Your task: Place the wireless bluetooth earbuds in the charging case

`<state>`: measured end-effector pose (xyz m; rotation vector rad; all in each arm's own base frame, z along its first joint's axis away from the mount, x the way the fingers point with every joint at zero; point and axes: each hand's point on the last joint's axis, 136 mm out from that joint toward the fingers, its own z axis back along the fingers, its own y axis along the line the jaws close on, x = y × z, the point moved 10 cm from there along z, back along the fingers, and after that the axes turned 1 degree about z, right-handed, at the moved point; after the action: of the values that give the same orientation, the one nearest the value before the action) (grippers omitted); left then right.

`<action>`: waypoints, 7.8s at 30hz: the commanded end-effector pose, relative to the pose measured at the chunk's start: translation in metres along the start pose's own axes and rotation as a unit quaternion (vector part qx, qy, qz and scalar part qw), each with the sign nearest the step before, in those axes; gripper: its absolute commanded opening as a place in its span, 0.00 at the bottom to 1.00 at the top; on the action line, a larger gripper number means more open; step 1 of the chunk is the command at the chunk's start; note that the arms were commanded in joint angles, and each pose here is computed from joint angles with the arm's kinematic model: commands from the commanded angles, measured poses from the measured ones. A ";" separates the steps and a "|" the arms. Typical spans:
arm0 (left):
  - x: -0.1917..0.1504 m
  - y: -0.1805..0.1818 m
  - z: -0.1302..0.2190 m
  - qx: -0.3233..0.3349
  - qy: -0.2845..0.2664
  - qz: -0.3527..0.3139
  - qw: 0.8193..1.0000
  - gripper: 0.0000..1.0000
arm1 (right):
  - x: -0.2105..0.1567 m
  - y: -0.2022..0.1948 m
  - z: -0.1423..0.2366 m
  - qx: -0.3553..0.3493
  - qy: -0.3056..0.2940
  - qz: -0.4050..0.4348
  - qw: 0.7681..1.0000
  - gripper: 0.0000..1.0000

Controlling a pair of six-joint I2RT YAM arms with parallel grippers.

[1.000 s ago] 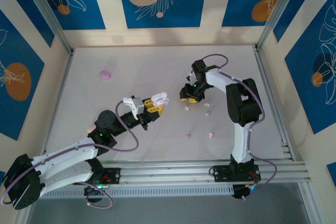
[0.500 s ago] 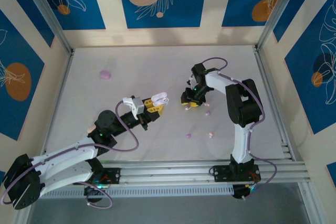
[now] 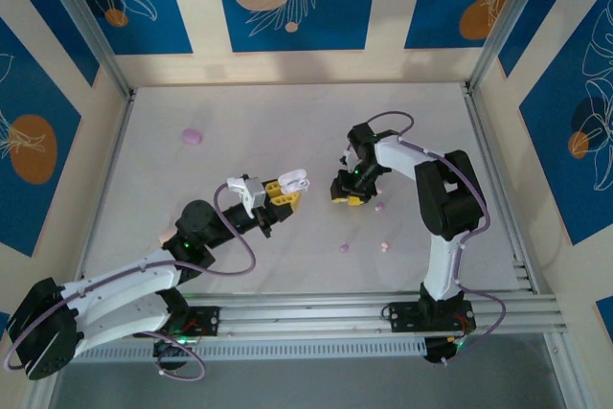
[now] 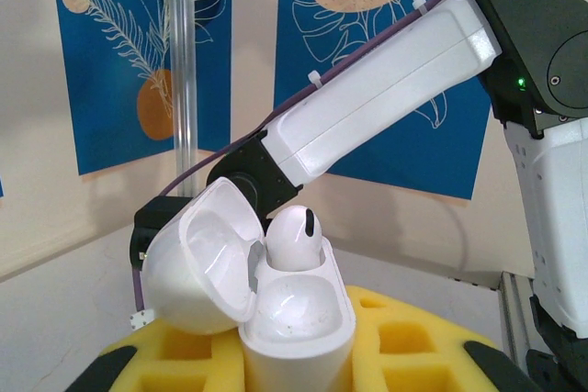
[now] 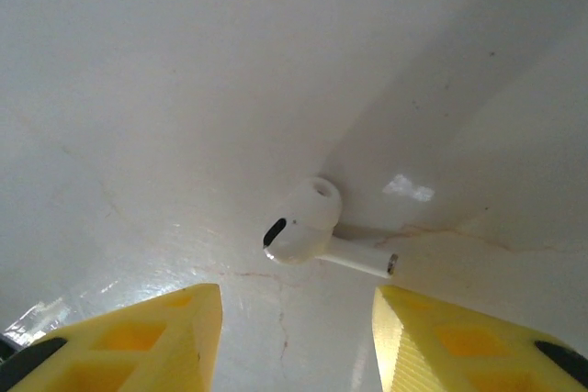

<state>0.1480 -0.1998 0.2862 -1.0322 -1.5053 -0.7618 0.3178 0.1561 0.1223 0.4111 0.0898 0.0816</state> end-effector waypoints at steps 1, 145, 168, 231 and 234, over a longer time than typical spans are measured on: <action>0.007 -0.005 0.000 -0.014 -0.022 -0.001 1.000 0.18 | -0.009 0.007 0.016 -0.007 -0.011 0.012 1.000 0.47; 0.003 -0.006 0.004 -0.009 -0.022 -0.002 1.000 0.19 | 0.018 0.037 -0.018 -0.196 0.004 0.052 0.979 0.35; 0.002 -0.006 0.004 -0.010 -0.020 -0.001 1.000 0.19 | 0.020 0.028 -0.031 -0.189 0.021 0.060 0.980 0.32; -0.007 -0.012 -0.041 0.075 -0.071 -0.017 0.995 0.20 | -0.175 0.165 0.174 0.197 -0.474 0.201 0.835 0.28; -0.006 -0.012 -0.041 0.072 -0.073 -0.015 0.995 0.19 | -0.174 0.165 0.170 0.188 -0.473 0.203 0.837 0.28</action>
<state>0.1570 -0.2409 0.2697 -0.9216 -1.6047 -0.6354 0.1510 0.2208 0.3592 0.8554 -0.9563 0.2754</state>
